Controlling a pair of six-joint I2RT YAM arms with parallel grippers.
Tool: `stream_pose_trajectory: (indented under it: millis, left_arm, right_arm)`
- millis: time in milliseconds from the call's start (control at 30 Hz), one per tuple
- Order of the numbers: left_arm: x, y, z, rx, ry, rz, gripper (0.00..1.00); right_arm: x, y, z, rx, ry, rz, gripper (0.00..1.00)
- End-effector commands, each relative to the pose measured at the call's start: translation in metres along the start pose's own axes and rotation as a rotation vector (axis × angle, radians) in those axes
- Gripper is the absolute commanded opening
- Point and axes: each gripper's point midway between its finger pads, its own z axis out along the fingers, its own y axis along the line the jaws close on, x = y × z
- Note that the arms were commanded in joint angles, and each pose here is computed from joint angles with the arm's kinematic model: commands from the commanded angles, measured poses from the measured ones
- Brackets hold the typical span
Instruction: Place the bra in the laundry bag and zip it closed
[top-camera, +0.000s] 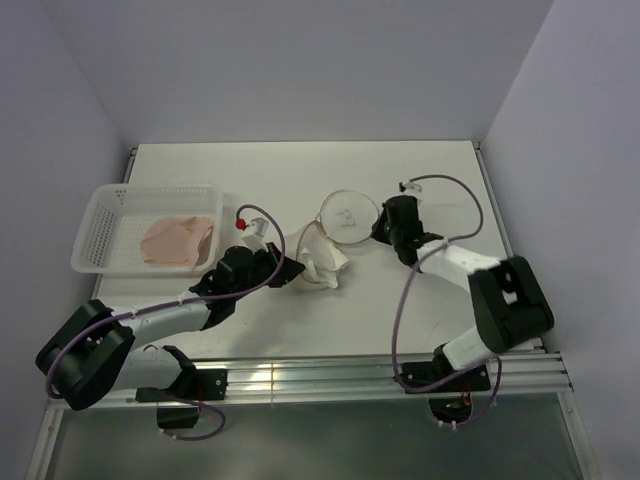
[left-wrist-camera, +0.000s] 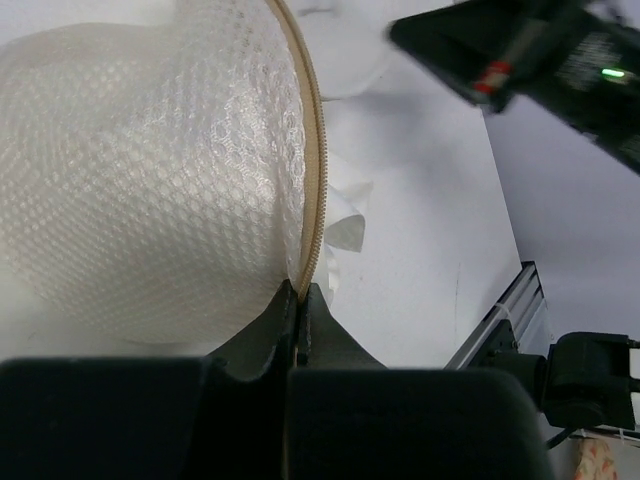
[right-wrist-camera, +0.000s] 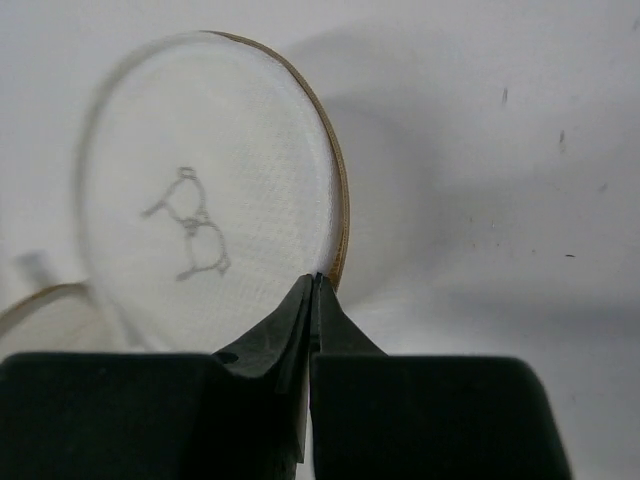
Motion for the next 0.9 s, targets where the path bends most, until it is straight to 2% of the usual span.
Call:
stream_pose_trajectory:
  millis: [0,67,100,133,167,233,267,367,433,500,567,633,733,767,833,867]
  left_arm:
    - [-0.021,-0.017,0.0,0.026,-0.048,0.03,0.0]
    - [-0.024,-0.015,0.0,-0.002,-0.053,0.027,0.0]
    - [-0.03,-0.021,0.001,0.009,-0.062,0.025,0.0]
    - [-0.033,-0.025,0.001,0.017,-0.063,0.022,0.0]
    - [-0.032,-0.03,0.0,0.026,-0.046,0.02,0.0]
    - [-0.041,-0.042,-0.002,0.049,-0.053,0.023,0.0]
    - [-0.043,-0.045,-0.006,0.049,-0.052,0.016,0.0]
    - [-0.051,-0.06,-0.013,0.085,-0.054,0.01,0.0]
    - [-0.05,-0.058,-0.015,0.07,-0.044,0.017,0.0]
    - [-0.047,-0.049,-0.012,0.033,-0.033,0.014,0.0]
    - [-0.042,-0.047,-0.013,0.03,0.012,0.009,0.0]
    - [-0.044,-0.065,-0.019,0.08,0.026,0.015,0.01]
    - [-0.061,-0.083,-0.034,0.099,0.003,0.037,0.07]
    - [-0.065,-0.085,-0.038,0.095,-0.009,0.053,0.15]
    - [-0.065,-0.081,-0.038,0.074,-0.005,0.061,0.2]
    - [-0.055,-0.067,-0.033,0.037,0.016,0.053,0.22]
  right_arm:
    - [-0.06,0.015,-0.058,-0.074,-0.23,-0.002,0.0]
    - [-0.058,0.006,-0.081,-0.047,-0.23,-0.017,0.0]
    - [-0.075,0.01,-0.107,-0.076,-0.292,-0.014,0.0]
    - [-0.07,0.004,-0.119,-0.055,-0.272,-0.031,0.0]
    - [-0.092,0.01,-0.149,-0.084,-0.351,-0.017,0.0]
    - [-0.1,0.006,-0.178,-0.077,-0.369,-0.047,0.0]
    - [-0.125,0.012,-0.211,-0.111,-0.451,-0.026,0.0]
    - [-0.144,0.017,-0.26,-0.16,-0.512,-0.032,0.0]
    - [-0.146,0.018,-0.269,-0.174,-0.524,-0.042,0.0]
    - [-0.136,0.005,-0.249,-0.102,-0.504,-0.06,0.0]
    - [-0.112,-0.002,-0.216,-0.047,-0.396,-0.095,0.0]
    - [-0.102,0.014,-0.213,-0.131,-0.347,-0.09,0.0]
    - [-0.127,0.036,-0.254,-0.265,-0.455,-0.049,0.0]
    - [-0.138,0.045,-0.271,-0.31,-0.483,-0.042,0.0]
    - [-0.13,0.059,-0.274,-0.386,-0.434,-0.051,0.0]
    - [-0.116,0.062,-0.26,-0.395,-0.375,-0.047,0.0]
